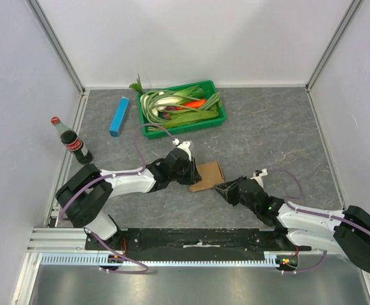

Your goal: Fold the paper box

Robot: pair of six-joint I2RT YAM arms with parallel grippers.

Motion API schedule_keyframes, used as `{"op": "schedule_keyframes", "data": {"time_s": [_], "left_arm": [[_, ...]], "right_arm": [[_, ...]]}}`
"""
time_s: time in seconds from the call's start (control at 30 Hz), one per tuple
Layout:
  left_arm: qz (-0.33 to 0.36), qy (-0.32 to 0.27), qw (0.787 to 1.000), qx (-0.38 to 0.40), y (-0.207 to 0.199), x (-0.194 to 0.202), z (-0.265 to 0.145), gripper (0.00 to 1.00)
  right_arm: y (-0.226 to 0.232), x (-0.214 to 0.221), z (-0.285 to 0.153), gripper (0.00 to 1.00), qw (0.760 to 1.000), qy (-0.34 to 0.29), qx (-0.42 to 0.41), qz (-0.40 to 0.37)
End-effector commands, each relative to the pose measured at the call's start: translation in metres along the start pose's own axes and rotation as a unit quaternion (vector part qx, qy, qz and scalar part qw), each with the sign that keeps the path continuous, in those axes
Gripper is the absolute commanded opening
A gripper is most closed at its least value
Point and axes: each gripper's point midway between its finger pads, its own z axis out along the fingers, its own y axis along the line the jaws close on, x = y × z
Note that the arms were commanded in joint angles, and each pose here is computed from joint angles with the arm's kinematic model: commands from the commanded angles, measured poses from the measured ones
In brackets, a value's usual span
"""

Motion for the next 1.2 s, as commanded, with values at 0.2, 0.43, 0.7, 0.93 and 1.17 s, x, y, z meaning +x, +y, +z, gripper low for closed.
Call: {"op": "schedule_keyframes", "data": {"time_s": [0.2, 0.43, 0.7, 0.93, 1.17], "left_arm": [[0.035, -0.012, 0.999, 0.0, 0.021, 0.013, 0.016, 0.28], [0.056, -0.004, 0.998, -0.007, 0.026, 0.016, 0.017, 0.29], [0.058, -0.004, 0.998, -0.013, 0.031, 0.019, 0.014, 0.29], [0.062, -0.018, 0.998, -0.001, 0.023, 0.01, 0.006, 0.31], [0.077, -0.021, 0.997, 0.019, 0.01, 0.001, 0.002, 0.34]], "right_arm": [[0.023, -0.003, -0.033, 0.52, 0.939, 0.019, -0.022, -0.342], [0.023, -0.013, -0.083, 0.83, 0.853, 0.071, 0.024, -0.516], [0.088, -0.025, -0.059, 0.95, 0.826, 0.085, -0.012, -0.557], [0.073, -0.05, -0.003, 0.86, 0.835, 0.123, -0.021, -0.536], [0.055, -0.045, 0.032, 0.66, 0.843, 0.16, -0.062, -0.509]]}}
